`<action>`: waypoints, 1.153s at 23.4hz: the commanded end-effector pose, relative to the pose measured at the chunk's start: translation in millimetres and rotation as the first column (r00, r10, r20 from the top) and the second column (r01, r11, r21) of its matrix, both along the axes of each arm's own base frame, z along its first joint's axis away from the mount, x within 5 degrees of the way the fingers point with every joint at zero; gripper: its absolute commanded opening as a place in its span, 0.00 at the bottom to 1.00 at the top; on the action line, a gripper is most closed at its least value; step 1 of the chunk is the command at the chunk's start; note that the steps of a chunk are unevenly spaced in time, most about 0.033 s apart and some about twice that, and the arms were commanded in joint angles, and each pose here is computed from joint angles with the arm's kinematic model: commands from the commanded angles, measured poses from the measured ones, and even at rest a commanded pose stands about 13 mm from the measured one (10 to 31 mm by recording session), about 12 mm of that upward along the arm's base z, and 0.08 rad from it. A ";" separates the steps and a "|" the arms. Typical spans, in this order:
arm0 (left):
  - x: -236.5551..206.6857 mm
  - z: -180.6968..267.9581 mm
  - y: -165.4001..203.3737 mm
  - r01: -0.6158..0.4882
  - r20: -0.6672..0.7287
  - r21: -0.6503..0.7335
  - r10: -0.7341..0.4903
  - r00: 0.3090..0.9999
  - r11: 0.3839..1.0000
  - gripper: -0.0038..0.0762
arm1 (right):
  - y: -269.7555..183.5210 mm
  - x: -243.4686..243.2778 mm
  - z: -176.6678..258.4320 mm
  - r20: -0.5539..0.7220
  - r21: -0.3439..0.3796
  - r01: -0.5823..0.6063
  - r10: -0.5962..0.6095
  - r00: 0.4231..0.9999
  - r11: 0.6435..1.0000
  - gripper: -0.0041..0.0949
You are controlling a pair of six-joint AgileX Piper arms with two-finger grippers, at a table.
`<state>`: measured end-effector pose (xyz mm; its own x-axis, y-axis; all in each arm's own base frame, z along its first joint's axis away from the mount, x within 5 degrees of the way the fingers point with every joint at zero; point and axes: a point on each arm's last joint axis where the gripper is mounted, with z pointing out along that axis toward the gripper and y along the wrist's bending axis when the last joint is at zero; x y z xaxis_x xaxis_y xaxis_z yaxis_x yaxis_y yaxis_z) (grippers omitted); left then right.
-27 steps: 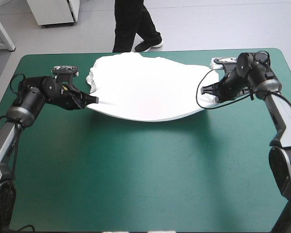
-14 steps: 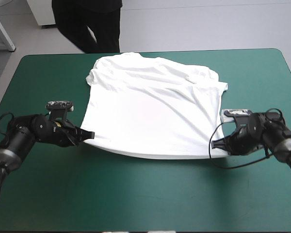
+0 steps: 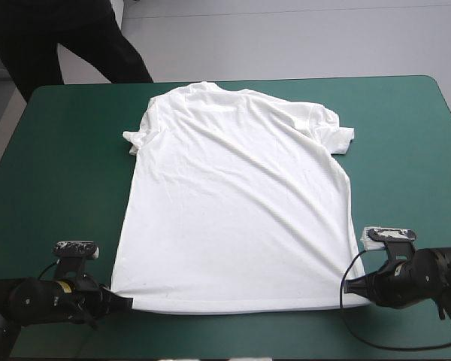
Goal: Fold the cloth
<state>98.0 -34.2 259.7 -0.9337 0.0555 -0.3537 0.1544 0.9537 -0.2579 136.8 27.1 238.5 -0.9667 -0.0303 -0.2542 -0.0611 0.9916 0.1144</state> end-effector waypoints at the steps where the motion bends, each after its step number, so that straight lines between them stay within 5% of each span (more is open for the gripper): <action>1: -10.4 9.5 0.4 -0.008 0.044 -0.017 0.009 0.999 1.000 0.02 | -1.6 -16.1 11.2 0.041 0.020 0.020 -0.020 0.999 1.000 0.03; 15: -24.9 11.6 -0.2 0.017 0.019 -0.030 -0.016 1.000 0.999 0.02 | 4.4 -41.7 19.4 -0.037 0.123 0.044 -0.040 0.999 0.991 0.04; 19: -27.2 11.9 -3.1 0.050 0.004 -0.054 -0.050 0.999 0.997 0.15 | 5.4 -44.3 19.5 -0.064 0.131 0.036 -0.028 0.998 0.991 0.25; 22: -29.3 15.8 -5.0 0.061 -0.010 -0.075 -0.062 0.998 0.995 0.37 | 4.6 -41.2 28.8 -0.032 0.127 0.049 -0.045 0.998 0.991 0.52; 25: -27.2 32.0 -5.6 0.065 0.048 -0.083 -0.061 0.997 0.994 0.51 | 0.9 -36.1 45.8 0.039 0.090 0.046 -0.049 0.998 0.995 0.57; 27: -19.2 61.1 -1.1 0.039 0.208 -0.040 -0.030 0.978 0.998 0.54 | -6.4 -27.8 74.7 0.182 0.018 0.046 -0.049 0.982 0.999 0.56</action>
<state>74.9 -35.7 294.5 -0.8915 0.0794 -0.4460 0.2220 0.9348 -0.2774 103.5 25.1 287.8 -0.9462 0.0281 -0.3225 -0.0267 0.9860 0.1644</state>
